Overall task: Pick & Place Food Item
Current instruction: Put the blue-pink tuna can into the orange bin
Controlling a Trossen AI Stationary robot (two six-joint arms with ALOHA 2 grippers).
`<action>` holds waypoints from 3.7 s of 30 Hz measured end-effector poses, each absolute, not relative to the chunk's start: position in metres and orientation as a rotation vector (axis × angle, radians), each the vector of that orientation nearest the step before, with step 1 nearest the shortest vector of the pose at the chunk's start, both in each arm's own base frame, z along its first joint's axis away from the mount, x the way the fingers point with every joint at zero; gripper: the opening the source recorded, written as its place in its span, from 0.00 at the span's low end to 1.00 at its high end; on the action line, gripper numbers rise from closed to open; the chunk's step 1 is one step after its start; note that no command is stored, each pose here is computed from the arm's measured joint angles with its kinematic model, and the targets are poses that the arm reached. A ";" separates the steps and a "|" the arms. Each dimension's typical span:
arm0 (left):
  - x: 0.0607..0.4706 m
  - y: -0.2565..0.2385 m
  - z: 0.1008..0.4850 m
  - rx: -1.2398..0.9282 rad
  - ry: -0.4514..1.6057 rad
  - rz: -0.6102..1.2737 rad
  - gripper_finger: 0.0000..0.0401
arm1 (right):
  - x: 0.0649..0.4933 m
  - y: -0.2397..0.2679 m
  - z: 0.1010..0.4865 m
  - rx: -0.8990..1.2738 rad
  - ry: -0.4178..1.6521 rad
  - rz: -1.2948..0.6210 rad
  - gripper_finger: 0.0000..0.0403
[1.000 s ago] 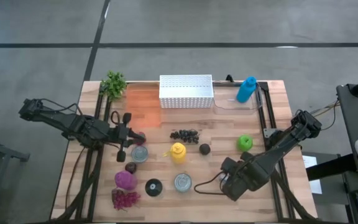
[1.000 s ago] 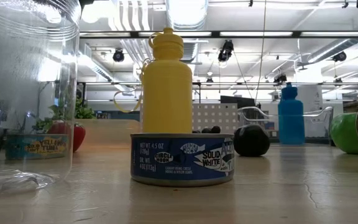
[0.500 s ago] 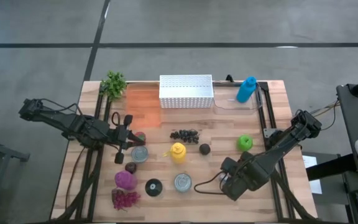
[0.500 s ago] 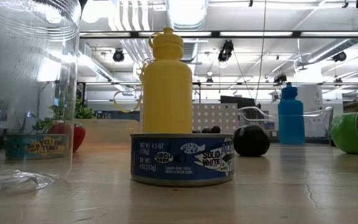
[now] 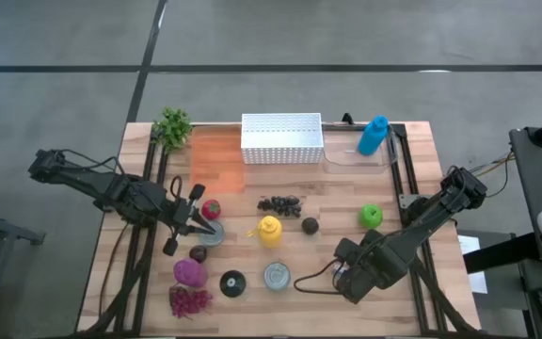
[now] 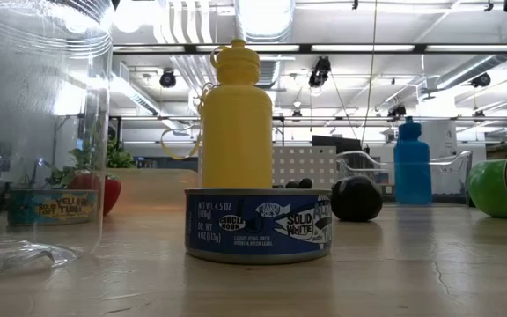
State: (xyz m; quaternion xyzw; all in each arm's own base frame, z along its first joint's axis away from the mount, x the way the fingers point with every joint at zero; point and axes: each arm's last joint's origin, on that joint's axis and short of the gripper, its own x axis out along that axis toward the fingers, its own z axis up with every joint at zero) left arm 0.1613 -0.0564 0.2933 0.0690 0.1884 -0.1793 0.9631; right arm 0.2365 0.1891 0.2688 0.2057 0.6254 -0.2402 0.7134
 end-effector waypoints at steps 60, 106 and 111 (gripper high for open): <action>0.160 -0.056 0.291 0.141 0.407 -0.362 0.07 | 0.239 0.193 0.242 0.434 1.433 -0.454 0.92; 0.160 -0.056 0.289 0.143 0.426 -0.363 0.07 | 0.233 0.187 0.183 0.423 1.398 -0.431 0.46; 0.160 -0.056 0.289 0.143 0.426 -0.363 0.07 | 0.234 0.187 0.183 0.426 1.389 -0.427 0.46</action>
